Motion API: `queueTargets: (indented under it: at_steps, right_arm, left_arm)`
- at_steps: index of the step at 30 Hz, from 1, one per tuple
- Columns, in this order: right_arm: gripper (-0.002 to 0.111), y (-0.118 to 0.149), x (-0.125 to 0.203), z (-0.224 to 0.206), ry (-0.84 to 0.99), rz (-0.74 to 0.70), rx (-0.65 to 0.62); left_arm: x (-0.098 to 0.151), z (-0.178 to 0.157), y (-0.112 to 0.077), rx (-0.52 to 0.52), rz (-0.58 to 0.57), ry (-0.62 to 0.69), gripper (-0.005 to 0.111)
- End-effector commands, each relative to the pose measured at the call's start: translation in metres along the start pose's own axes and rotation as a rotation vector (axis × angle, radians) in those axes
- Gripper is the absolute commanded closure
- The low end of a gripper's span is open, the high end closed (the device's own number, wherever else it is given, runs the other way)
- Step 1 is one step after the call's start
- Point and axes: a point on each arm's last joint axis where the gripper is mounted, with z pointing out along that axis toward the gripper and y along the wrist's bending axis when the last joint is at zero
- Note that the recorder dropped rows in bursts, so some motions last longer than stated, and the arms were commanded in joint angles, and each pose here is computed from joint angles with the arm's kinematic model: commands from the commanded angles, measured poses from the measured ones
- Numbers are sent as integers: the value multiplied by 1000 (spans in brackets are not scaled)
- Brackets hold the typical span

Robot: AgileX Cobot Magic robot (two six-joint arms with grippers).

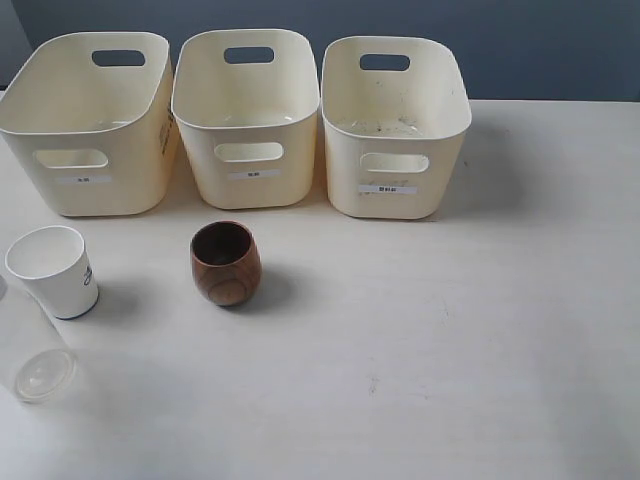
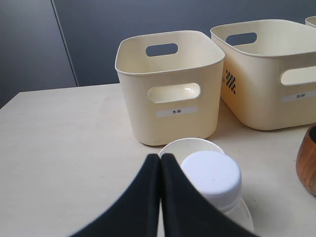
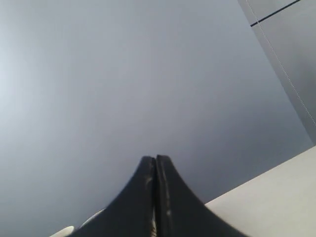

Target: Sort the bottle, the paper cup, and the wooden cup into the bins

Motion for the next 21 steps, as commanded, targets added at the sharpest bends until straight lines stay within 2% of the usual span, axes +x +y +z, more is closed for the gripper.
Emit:
queueTargets:
  at_steps: [1,9,16,17,18,21]
  right_arm:
    - [109,1,-2,-1,-12,11,-13]
    - [109,36,-52,11,25,-106,-46]
    - [109,59,-81,61,201,-298,-9]
    - [109,63,-82,70,239,-343,-27]
    - [109,72,-80,86,317,-431,-86]
    - [109,94,-68,110,448,-570,-238]
  left_arm:
    - [-2,0,0,2,0,-14,107]
    - [-2,0,0,2,0,-14,107]
    - [-2,0,0,2,0,-14,107]
    - [-2,0,0,2,0,-14,107]
    - [-2,0,0,2,0,-14,107]
    - [-2,0,0,2,0,-14,107]
